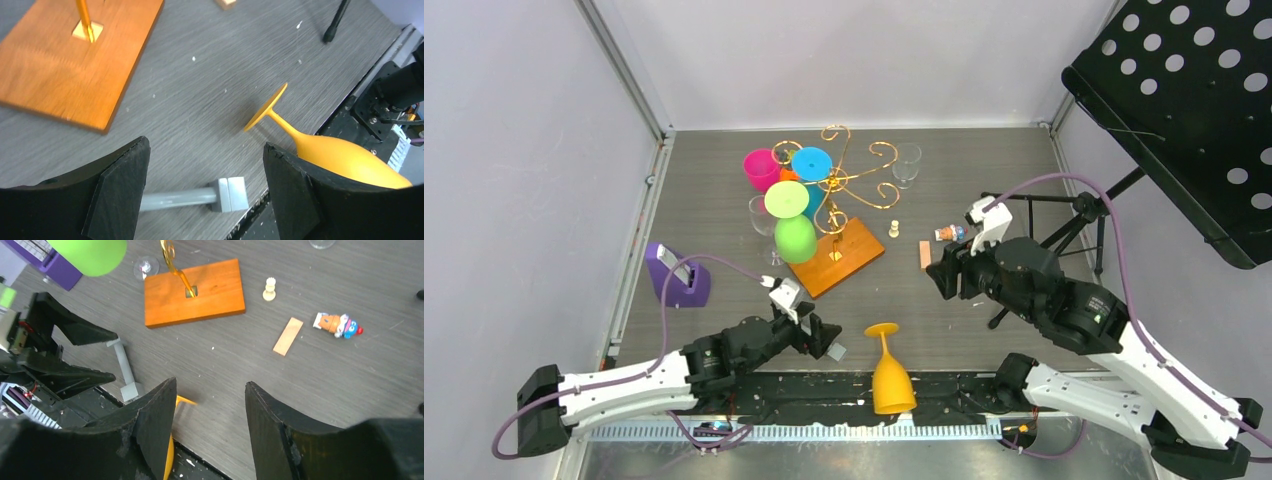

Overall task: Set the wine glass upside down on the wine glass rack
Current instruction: Pick up the wine glass at the center of the board.

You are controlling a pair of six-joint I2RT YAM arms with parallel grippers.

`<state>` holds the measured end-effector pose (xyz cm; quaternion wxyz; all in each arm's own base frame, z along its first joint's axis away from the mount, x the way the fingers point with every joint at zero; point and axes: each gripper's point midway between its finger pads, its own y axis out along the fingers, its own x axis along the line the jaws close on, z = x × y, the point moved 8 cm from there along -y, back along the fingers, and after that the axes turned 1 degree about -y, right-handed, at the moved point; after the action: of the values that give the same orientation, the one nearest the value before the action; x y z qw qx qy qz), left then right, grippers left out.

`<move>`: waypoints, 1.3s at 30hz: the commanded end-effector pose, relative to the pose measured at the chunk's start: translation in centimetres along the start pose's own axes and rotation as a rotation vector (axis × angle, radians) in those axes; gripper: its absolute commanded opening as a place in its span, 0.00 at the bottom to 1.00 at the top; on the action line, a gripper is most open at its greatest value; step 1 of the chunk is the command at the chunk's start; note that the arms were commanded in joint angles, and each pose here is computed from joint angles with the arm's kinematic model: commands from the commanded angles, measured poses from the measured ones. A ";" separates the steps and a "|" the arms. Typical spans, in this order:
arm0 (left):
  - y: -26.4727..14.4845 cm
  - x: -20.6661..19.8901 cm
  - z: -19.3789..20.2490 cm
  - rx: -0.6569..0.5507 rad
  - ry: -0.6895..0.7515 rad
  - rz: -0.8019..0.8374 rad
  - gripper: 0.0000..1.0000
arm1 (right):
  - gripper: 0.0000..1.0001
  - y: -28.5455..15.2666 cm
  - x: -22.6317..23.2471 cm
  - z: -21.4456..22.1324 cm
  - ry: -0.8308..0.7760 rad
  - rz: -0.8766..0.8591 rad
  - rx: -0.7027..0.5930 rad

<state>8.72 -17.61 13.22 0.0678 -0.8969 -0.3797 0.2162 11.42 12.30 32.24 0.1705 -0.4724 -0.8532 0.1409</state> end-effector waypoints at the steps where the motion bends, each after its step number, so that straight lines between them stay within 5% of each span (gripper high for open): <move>1: 0.6 -1.9 -3.2 -0.203 0.060 0.135 0.82 | 0.60 -0.6 -0.1 0.7 0.077 -0.004 -0.017; 14: 0.1 -2.1 -3.3 -0.249 0.046 0.179 0.82 | 0.60 2.0 0.2 11.5 0.366 0.082 0.393; 20: -0.1 -2.1 -3.3 -0.256 0.035 0.187 0.82 | 0.60 4.4 0.0 16.9 0.377 0.137 0.569; 29: -0.4 -1.7 -2.8 -0.250 -0.001 0.180 0.82 | 0.58 7.0 1.2 20.7 0.459 0.031 0.632; 35: -0.5 -1.5 -2.5 -0.250 -0.018 0.178 0.82 | 0.50 7.0 0.9 20.6 0.441 0.058 0.626; 39: -0.6 -1.5 -2.4 -0.248 -0.026 0.179 0.82 | 0.25 7.1 1.0 20.6 0.435 0.044 0.630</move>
<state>8.48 -18.15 15.63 -0.0515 -0.9283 -0.3227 0.1773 7.01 14.26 10.07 0.4813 -0.4421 -0.6852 0.3216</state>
